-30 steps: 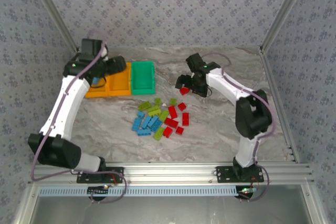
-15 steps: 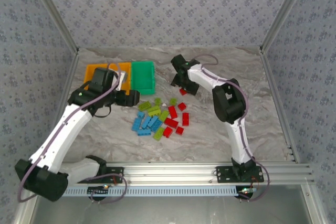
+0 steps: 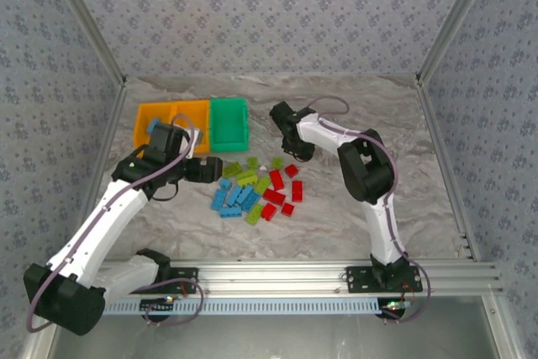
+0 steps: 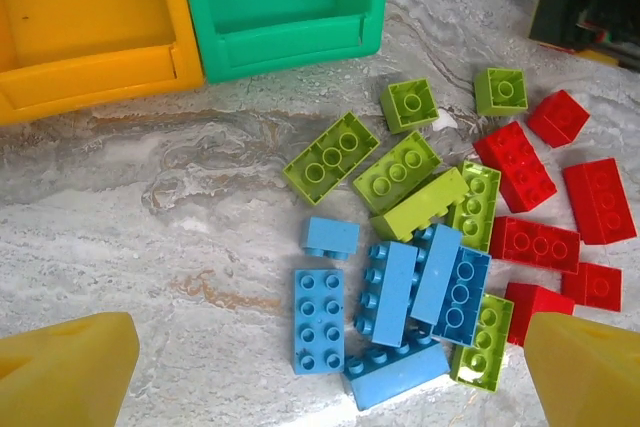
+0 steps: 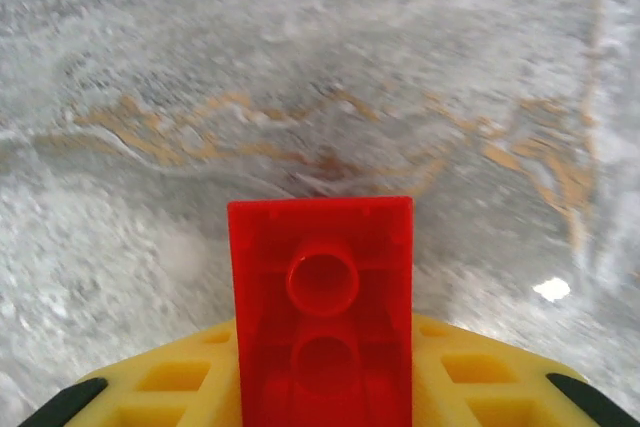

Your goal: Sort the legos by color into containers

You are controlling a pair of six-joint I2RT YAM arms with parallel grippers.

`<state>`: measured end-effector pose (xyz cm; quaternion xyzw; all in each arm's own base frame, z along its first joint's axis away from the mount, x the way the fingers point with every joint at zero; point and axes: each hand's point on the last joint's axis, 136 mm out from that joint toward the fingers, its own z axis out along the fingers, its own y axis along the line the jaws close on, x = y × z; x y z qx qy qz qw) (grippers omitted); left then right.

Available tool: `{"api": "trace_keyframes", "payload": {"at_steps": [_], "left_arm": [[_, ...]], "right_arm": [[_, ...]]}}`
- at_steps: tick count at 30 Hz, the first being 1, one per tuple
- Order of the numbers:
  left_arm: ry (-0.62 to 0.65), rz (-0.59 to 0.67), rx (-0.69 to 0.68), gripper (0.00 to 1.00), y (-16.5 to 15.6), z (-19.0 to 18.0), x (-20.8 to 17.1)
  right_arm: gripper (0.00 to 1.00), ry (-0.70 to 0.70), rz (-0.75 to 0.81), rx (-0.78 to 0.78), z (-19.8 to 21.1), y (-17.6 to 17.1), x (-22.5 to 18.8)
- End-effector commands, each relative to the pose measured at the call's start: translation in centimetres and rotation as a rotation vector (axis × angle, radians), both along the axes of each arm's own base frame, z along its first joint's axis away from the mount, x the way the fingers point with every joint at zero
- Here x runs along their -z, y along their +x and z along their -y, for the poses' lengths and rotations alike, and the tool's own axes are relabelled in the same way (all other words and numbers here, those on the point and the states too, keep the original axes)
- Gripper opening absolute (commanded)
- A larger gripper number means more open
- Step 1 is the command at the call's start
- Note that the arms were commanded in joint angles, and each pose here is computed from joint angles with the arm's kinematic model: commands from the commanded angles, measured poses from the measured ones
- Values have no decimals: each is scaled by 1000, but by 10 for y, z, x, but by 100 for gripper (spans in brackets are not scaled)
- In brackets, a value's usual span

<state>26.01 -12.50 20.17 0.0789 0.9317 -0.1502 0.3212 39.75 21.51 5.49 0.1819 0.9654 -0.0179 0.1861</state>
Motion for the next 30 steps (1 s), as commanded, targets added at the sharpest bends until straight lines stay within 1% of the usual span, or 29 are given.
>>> {"api": "trace_keyframes", "payload": {"at_steps": [1, 3, 4, 7, 10, 13, 18, 19, 23, 25, 30], "left_arm": [[-21, 60, -52, 99, 5, -4, -13], [-1, 63, -78, 99, 6, -10, -10], [-5, 91, -88, 99, 12, -11, -14], [7, 78, -84, 99, 15, -12, -9], [24, 60, -96, 99, 17, -18, -4], [31, 49, -107, 99, 17, -23, 1], [56, 32, -104, 99, 14, -27, 9], [62, 32, -103, 99, 14, -28, 10], [78, 37, -103, 99, 14, -31, 12], [82, 33, -100, 99, 14, -31, 13], [67, 17, -88, 99, 13, -27, 16]], "right_arm": [[35, 25, 219, -167, -30, 10, -71], [32, 52, 300, -285, -61, 8, -95], [31, 74, 347, -345, -81, 9, -107], [31, 140, 423, -498, -140, 8, -128], [32, 198, 426, -568, -185, 20, -129], [32, 196, 392, -594, -213, 39, -112], [33, 166, 335, -598, -231, 65, -76], [35, 168, 322, -597, -233, 68, -68], [49, 189, 296, -601, -237, 76, -56], [53, 194, 311, -613, -239, 77, -61], [53, 197, 342, -636, -234, 73, -89]]}}
